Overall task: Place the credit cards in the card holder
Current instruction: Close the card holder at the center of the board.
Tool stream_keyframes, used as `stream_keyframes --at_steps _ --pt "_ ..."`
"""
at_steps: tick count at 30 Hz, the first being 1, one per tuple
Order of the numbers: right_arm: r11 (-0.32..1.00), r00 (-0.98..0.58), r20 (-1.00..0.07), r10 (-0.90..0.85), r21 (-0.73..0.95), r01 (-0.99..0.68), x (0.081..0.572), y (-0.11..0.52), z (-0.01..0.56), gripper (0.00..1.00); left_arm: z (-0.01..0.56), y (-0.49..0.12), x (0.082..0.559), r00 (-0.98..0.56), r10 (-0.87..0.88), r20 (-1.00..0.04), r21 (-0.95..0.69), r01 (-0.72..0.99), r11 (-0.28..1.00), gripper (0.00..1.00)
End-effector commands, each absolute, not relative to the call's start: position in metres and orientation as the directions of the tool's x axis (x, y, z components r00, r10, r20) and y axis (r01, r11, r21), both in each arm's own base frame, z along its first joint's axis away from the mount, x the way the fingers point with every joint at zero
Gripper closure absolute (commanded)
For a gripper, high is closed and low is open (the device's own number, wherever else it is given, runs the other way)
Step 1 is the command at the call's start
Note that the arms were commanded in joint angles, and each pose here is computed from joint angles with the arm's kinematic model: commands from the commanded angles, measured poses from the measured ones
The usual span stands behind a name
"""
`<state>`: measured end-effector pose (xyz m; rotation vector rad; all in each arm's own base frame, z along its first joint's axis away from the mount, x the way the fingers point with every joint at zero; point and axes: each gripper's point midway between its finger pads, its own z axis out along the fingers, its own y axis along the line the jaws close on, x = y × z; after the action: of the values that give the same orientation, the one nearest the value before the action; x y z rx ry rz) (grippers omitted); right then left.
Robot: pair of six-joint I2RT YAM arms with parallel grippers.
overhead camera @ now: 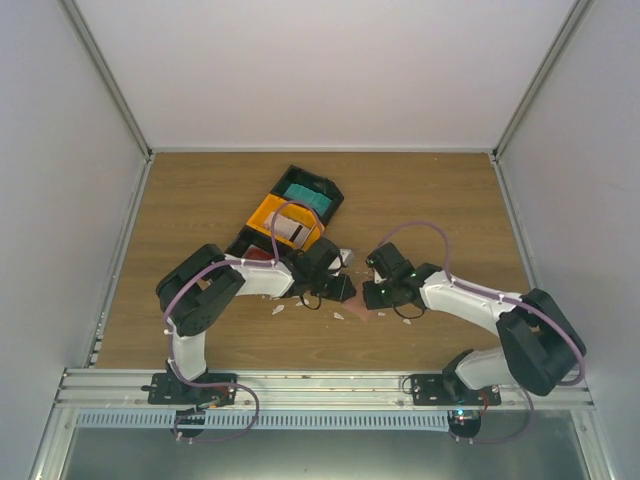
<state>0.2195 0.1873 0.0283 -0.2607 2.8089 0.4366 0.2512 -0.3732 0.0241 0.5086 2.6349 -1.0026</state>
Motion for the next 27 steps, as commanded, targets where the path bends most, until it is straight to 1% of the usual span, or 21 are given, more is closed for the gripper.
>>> stream_keyframes --at_steps 1,3,5,7,9,11,13,15,16,20,24,27 --pt "0.975 -0.974 -0.111 -0.195 0.088 -0.205 0.175 0.158 -0.031 0.97 0.008 -0.365 0.227 -0.912 0.271 -0.308 -0.571 0.406 0.713 0.82" --pt "0.978 -0.976 -0.091 -0.196 0.062 -0.202 0.17 0.156 -0.038 0.99 0.008 -0.365 0.227 -0.912 0.271 -0.308 -0.572 0.405 0.713 0.82" --pt "0.98 -0.979 -0.081 -0.187 0.052 -0.192 0.169 0.157 -0.039 1.0 0.007 -0.364 0.227 -0.912 0.271 -0.307 -0.57 0.404 0.715 0.82" --pt "0.983 -0.978 -0.122 -0.17 0.041 -0.176 0.178 0.158 -0.03 0.99 0.007 -0.363 0.226 -0.913 0.271 -0.304 -0.571 0.402 0.716 0.82" --pt "0.986 -0.97 -0.201 -0.134 0.067 -0.15 0.193 0.165 -0.009 0.98 0.005 -0.362 0.224 -0.915 0.273 -0.298 -0.571 0.4 0.717 0.82" --pt "0.988 -0.951 -0.295 -0.089 0.091 -0.121 0.212 0.172 0.019 0.91 0.005 -0.361 0.223 -0.915 0.274 -0.295 -0.572 0.399 0.717 0.81" --pt "0.988 -0.93 -0.366 -0.038 0.128 -0.09 0.226 0.176 0.044 0.79 0.006 -0.362 0.223 -0.913 0.274 -0.303 -0.577 0.405 0.71 0.8" --pt "0.986 -0.919 -0.393 0.016 0.158 -0.05 0.231 0.174 0.056 0.7 0.009 -0.365 0.223 -0.907 0.279 -0.315 -0.584 0.417 0.697 0.79" --pt "0.986 -0.919 -0.391 0.039 0.163 -0.027 0.23 0.17 0.056 0.64 0.01 -0.365 0.222 -0.905 0.284 -0.317 -0.587 0.422 0.691 0.78" --pt "0.98 -0.928 -0.349 0.128 0.187 0.064 0.214 0.156 0.042 0.51 0.012 -0.363 0.214 -0.899 0.304 -0.316 -0.595 0.437 0.674 0.75" --pt "0.955 -0.939 -0.302 0.164 0.287 0.074 0.203 0.164 0.029 0.51 0.014 -0.362 0.202 -0.896 0.325 -0.302 -0.629 0.443 0.638 0.74" --pt "0.941 -0.947 -0.28 0.156 0.335 0.056 0.203 0.173 0.026 0.54 0.019 -0.364 0.197 -0.892 0.334 -0.303 -0.648 0.45 0.614 0.73"
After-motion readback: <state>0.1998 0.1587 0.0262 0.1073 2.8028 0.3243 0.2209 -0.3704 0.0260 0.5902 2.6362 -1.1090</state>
